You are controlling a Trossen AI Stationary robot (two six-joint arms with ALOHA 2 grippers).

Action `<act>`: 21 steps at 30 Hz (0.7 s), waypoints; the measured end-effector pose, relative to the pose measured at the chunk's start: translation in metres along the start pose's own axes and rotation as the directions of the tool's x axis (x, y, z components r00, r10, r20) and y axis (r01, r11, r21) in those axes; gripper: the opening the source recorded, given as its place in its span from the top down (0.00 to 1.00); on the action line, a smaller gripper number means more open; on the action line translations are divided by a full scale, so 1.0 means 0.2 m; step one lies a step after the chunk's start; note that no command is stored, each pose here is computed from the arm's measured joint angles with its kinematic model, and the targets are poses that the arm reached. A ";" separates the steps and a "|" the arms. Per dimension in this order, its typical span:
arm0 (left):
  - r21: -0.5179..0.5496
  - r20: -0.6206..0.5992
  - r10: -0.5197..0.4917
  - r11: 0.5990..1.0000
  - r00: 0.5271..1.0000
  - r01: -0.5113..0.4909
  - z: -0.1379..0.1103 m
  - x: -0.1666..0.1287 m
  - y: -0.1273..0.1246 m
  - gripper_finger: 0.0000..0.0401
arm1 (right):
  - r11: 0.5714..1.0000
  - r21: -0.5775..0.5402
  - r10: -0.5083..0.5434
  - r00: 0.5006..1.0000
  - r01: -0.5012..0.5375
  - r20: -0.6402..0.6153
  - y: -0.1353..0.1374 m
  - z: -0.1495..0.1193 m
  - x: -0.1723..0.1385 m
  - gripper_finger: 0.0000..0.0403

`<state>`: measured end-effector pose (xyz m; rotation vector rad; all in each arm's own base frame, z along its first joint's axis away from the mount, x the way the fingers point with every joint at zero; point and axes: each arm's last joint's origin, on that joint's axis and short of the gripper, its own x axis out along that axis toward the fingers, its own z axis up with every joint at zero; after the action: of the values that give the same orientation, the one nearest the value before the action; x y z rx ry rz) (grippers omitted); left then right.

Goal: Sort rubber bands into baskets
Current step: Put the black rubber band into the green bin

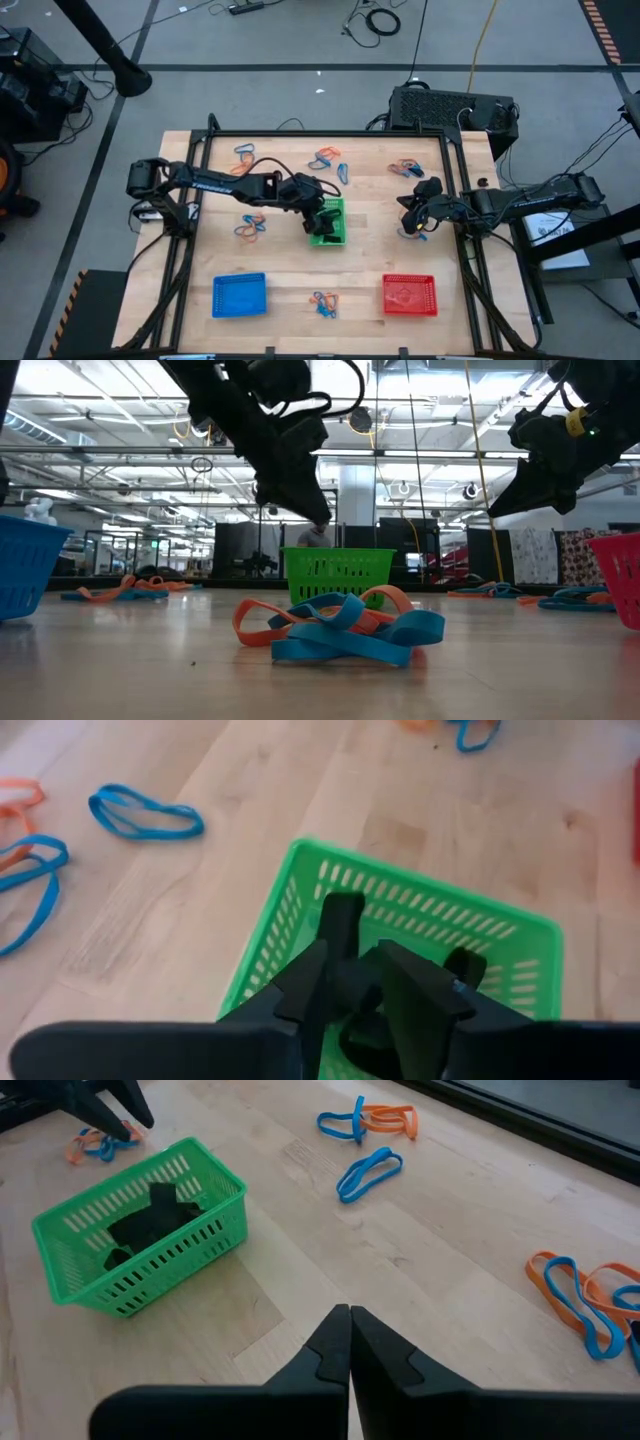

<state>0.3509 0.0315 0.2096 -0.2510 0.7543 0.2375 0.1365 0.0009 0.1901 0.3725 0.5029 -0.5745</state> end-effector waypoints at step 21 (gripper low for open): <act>0.276 0.358 -0.110 0.961 0.927 0.008 0.13 0.21 -0.05 0.75 | 0.984 -0.004 -0.178 0.984 0.178 0.028 -0.06 -0.01 0.01 1.00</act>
<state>0.3999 0.0354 0.2006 0.0333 0.3942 0.1160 0.1302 -0.0085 0.1860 0.3151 0.5150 -0.7500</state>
